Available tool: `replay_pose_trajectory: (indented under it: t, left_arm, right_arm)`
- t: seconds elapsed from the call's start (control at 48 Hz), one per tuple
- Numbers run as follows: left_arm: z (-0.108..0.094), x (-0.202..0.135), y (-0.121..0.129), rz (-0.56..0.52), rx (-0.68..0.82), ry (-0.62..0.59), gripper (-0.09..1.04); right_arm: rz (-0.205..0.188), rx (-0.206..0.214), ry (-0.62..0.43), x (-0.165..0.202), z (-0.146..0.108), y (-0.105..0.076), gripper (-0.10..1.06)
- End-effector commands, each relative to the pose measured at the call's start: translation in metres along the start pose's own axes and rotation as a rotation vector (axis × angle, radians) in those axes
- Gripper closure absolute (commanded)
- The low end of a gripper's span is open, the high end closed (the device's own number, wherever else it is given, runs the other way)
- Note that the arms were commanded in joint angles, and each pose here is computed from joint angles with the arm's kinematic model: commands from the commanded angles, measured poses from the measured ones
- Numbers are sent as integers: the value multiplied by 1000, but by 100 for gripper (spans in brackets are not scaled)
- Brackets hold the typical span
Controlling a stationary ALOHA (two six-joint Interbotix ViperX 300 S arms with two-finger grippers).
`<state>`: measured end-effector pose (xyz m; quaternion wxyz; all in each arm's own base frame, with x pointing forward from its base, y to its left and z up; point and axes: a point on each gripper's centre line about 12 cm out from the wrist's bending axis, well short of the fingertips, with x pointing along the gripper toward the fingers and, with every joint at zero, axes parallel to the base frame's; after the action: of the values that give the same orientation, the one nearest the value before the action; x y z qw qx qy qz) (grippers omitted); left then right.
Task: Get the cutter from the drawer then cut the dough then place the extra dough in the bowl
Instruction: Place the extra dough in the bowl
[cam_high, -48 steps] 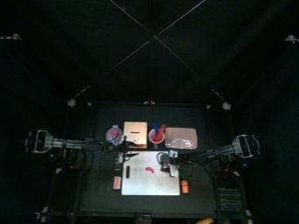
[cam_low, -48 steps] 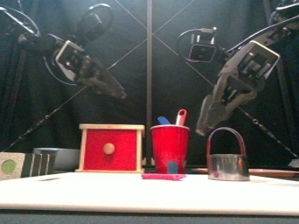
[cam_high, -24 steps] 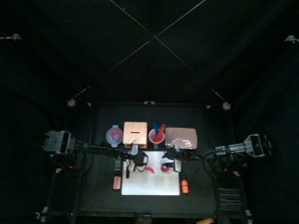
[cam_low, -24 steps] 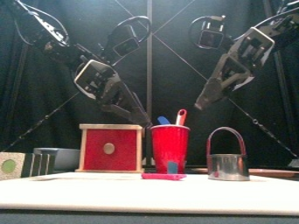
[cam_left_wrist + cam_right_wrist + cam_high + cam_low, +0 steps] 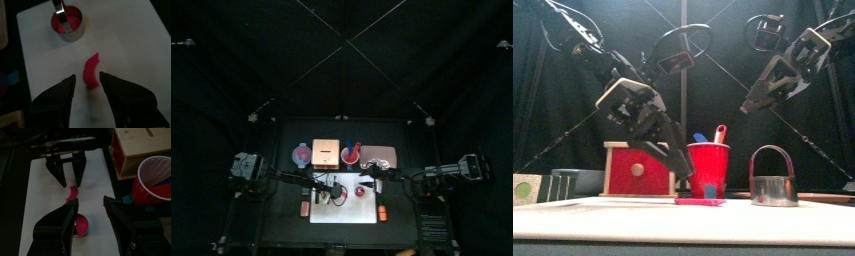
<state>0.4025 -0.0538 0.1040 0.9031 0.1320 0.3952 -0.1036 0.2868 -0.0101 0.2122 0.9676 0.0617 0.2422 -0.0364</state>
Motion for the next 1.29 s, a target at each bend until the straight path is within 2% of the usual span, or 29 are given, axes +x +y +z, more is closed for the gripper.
replay_pose_trajectory:
  t: [0.021,0.417,0.771,1.021,1.292]
  left_arm:
    - [11,3,5,11,-2,6,13]
    - [9,16,6,14,-8,73,15]
    - [-2,18,5,12,-26,150,24]
    - [-13,25,3,7,-49,220,25]
    - [-15,26,5,9,-67,283,31]
  right_arm:
    - [-1,5,-37,-4,9,0,15]
    - [-3,18,-23,-4,3,-1,15]
    - [-6,28,-23,-4,3,-2,15]
    - [-7,41,-20,-4,2,-2,15]
    - [-8,43,-19,-4,1,-2,15]
